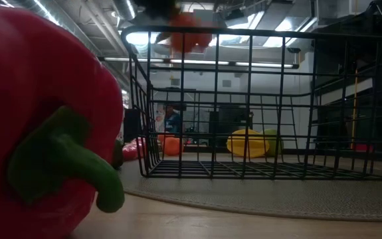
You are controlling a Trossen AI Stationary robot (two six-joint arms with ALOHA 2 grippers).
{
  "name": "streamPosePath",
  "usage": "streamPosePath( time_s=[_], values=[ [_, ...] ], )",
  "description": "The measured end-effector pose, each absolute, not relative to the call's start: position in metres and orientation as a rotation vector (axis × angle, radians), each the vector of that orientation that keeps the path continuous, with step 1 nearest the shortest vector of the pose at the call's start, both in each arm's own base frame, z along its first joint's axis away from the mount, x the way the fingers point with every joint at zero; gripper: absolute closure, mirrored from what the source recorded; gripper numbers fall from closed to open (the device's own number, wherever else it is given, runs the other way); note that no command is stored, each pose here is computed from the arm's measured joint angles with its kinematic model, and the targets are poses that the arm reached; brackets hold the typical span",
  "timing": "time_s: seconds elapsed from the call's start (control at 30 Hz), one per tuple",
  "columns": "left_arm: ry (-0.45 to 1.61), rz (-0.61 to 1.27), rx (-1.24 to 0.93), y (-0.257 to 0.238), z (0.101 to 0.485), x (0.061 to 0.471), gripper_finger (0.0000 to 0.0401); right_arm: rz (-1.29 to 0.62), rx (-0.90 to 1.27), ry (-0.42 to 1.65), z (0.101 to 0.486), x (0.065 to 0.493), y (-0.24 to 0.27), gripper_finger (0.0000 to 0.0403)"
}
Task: Build produce basket
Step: Put the left orange tangerine into the black wire basket
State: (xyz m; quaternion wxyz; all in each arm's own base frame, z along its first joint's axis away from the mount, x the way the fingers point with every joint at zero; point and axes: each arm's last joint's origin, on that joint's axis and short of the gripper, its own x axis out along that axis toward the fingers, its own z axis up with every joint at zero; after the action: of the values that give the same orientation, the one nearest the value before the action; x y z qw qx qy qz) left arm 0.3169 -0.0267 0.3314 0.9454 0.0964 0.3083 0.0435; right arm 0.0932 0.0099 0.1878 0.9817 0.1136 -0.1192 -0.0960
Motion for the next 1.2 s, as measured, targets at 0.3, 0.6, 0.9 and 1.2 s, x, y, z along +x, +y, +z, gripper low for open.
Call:
streamPosePath(
  time_s=[0.3, 0.6, 0.9, 1.2],
  values=[
    [0.537, -0.180, 0.063, -0.010, 0.334, 0.323, 0.0401, -0.190, 0.258, -0.242, 0.188, 0.093, 0.010, 0.0272],
    [0.553, -0.188, 0.077, -0.010, 0.329, 0.326, 0.0401, -0.190, 0.255, -0.242, 0.188, 0.093, 0.010, 0.0272],
    [0.589, -0.193, 0.076, -0.011, 0.319, 0.333, 0.0401, -0.190, 0.255, -0.243, 0.188, 0.093, 0.010, 0.0272],
    [0.585, -0.193, 0.077, -0.011, 0.319, 0.333, 0.0401, -0.190, 0.255, -0.242, 0.188, 0.093, 0.010, 0.0272]
  ],
)
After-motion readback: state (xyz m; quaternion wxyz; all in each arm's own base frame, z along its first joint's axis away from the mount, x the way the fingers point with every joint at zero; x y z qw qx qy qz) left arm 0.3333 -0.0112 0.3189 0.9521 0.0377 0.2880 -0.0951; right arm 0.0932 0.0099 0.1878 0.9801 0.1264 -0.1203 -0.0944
